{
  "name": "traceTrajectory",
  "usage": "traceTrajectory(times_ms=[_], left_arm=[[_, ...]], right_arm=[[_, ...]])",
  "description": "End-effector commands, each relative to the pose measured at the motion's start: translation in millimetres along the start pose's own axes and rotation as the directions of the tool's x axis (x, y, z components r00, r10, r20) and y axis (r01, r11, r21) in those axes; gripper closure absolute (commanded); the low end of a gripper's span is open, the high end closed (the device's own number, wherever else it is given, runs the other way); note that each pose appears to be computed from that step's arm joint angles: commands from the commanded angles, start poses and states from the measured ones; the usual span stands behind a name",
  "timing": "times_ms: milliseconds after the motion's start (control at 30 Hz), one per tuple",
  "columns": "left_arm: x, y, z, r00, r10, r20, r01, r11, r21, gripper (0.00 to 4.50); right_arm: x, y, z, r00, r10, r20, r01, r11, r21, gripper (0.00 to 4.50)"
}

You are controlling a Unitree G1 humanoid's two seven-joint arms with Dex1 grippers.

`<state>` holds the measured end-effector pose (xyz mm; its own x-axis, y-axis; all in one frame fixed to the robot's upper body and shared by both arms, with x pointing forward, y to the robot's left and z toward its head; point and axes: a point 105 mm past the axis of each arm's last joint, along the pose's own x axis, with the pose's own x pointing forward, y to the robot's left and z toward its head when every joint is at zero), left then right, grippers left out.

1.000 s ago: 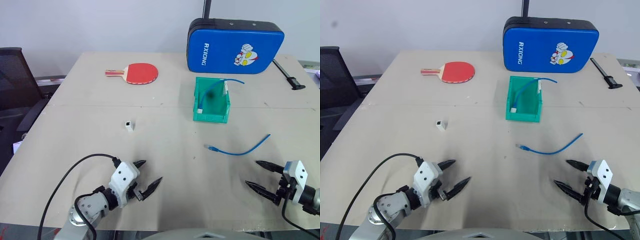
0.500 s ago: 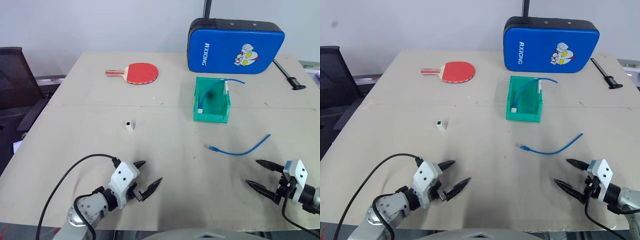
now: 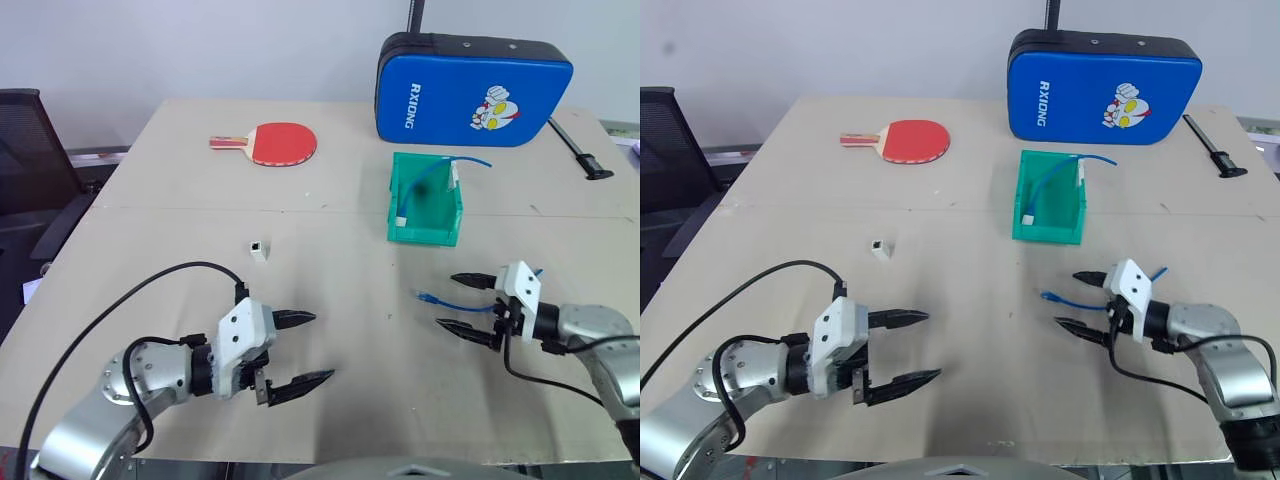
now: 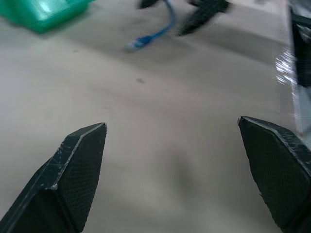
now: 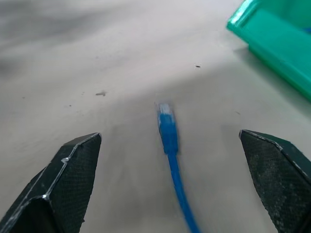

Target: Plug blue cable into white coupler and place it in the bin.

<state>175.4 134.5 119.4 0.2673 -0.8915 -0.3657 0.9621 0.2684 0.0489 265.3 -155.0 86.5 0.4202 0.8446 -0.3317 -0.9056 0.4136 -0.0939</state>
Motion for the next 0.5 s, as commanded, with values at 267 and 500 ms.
traceTrajectory(times_ms=[267, 500], left_arm=[[-12, 8, -1, 1.000, 0.005, -0.020, -0.003, 0.995, 0.100, 0.00], [-10, 23, -1, 0.995, 0.095, 0.013, -0.096, 0.990, 0.104, 0.00]], right_arm=[[18, -3, 0, 0.994, 0.093, -0.065, -0.096, 0.994, -0.047, 1.36], [20, -8, -1, 0.996, 0.072, -0.060, -0.076, 0.995, -0.058, 4.47]])
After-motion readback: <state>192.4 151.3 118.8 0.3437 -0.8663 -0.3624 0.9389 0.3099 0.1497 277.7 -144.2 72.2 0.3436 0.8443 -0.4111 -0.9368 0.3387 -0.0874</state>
